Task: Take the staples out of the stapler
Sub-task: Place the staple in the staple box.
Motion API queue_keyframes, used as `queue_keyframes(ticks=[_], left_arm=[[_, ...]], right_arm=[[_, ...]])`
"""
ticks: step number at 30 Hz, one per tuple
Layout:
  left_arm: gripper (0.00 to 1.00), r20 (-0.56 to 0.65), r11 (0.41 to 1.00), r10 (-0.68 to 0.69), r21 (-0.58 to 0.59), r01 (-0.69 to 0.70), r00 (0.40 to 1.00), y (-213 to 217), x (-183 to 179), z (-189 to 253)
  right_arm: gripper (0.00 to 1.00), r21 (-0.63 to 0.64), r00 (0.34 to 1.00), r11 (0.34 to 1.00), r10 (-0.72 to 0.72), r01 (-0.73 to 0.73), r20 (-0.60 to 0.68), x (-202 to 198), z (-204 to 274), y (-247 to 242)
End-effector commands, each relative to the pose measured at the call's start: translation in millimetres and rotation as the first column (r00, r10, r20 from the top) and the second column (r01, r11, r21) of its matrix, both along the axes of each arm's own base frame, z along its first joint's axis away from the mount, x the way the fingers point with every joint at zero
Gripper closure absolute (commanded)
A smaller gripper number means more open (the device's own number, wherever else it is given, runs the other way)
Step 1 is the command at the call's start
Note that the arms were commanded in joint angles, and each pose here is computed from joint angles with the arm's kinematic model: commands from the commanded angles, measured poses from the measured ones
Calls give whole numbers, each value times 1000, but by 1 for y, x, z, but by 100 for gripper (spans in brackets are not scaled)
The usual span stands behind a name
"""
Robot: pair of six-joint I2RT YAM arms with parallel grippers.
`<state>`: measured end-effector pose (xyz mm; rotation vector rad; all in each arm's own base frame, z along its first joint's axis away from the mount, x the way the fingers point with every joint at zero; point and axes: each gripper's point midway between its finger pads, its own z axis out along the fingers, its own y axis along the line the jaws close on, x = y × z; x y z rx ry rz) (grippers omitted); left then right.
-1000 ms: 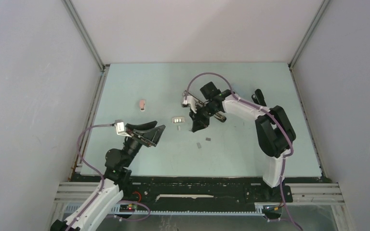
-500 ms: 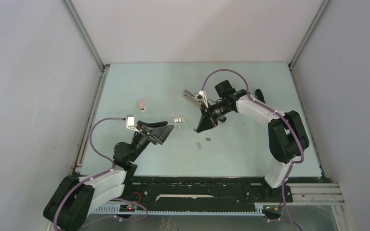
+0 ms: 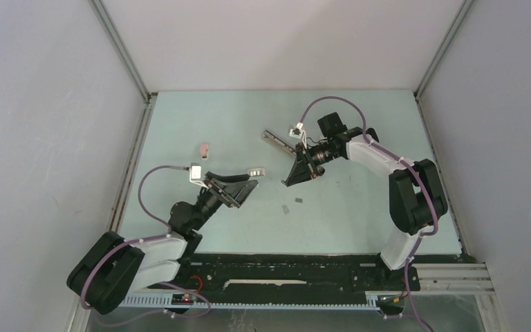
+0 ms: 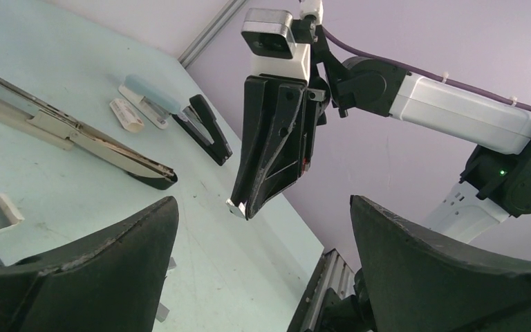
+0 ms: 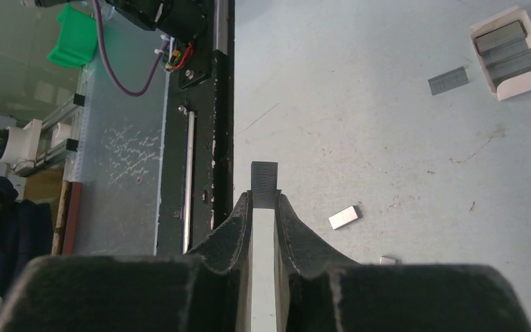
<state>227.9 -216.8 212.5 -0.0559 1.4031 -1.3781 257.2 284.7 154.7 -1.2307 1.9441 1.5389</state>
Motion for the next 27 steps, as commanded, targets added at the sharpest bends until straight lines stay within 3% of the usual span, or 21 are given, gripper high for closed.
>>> queue_keyframes(ticks=[1, 27], left_arm=[[0, 76, 999, 10, -54, -6, 997, -8, 5, 32], [0, 96, 997, -4, -81, 12, 995, -18, 6, 44]], right_arm=[[83, 65, 1000, 998, 3, -4, 12, -2, 24, -1], [83, 98, 1000, 995, -3, 5, -18, -1, 32, -4]])
